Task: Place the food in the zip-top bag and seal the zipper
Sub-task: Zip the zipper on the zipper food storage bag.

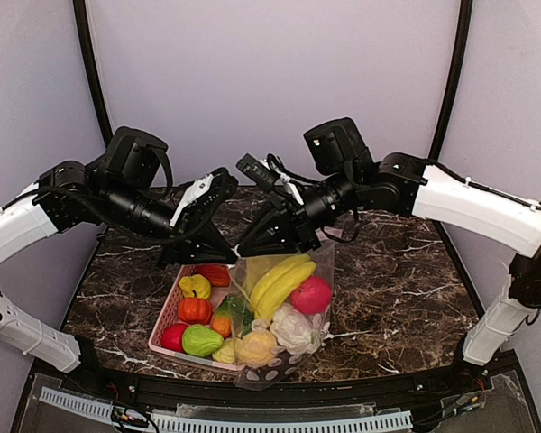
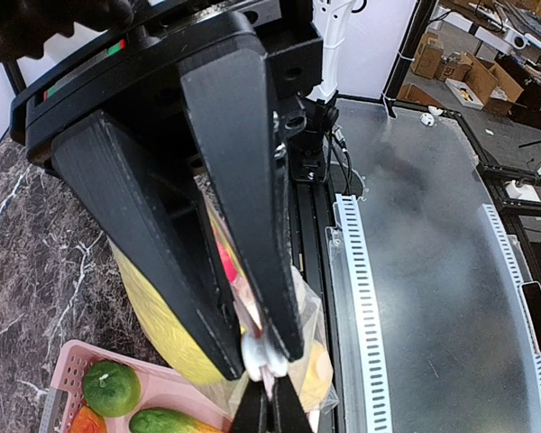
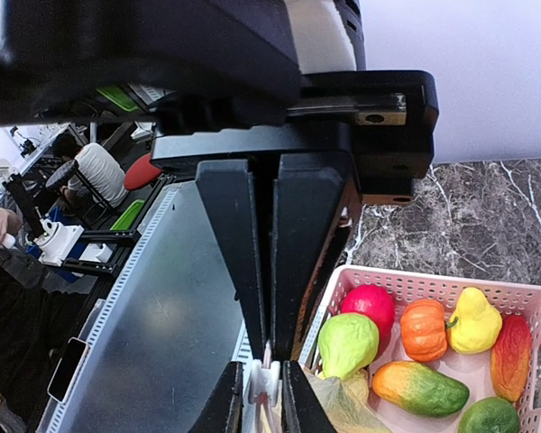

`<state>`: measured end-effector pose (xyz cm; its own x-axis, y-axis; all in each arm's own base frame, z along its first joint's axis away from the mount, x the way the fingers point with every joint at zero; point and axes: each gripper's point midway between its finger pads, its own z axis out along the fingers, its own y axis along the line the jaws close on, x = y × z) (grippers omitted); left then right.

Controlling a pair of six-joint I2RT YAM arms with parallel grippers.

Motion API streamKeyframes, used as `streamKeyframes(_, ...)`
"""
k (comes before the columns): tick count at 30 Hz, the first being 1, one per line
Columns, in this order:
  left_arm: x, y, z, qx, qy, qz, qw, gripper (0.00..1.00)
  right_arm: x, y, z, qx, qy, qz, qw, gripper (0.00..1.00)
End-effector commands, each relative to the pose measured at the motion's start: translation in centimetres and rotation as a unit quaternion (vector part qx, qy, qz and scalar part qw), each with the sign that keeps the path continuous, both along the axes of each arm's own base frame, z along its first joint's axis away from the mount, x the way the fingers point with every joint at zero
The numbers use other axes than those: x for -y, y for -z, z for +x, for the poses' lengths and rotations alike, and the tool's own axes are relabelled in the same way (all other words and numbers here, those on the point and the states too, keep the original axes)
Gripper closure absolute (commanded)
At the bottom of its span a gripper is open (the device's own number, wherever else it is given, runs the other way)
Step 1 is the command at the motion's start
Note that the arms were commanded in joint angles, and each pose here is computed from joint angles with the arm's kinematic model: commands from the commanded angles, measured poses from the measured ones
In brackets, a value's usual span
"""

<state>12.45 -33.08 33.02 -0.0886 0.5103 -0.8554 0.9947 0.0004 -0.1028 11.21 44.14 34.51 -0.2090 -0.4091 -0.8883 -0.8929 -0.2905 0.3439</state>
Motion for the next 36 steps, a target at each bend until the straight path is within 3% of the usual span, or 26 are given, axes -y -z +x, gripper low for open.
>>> streamKeyframes(1,0.0,-2.1,0.0,0.017,-0.003,-0.026,1.000,0.99,0.3,0.7,-0.8,0.005,0.007,-0.017,1.000,0.89)
streamKeyframes(5,0.2,-1.6,0.5,0.015,-0.012,-0.018,1.000,0.99,0.5,0.7,-0.7,0.017,0.019,-0.011,1.000,1.00)
streamKeyframes(11,0.0,-1.0,1.1,0.010,-0.032,-0.002,0.999,0.99,1.3,-0.6,-0.8,0.036,0.033,0.019,0.999,1.00)
streamKeyframes(36,-0.4,-2.2,0.8,-0.001,-0.021,-0.031,0.999,0.99,3.5,1.0,1.0,0.041,0.062,-0.007,0.997,1.00)
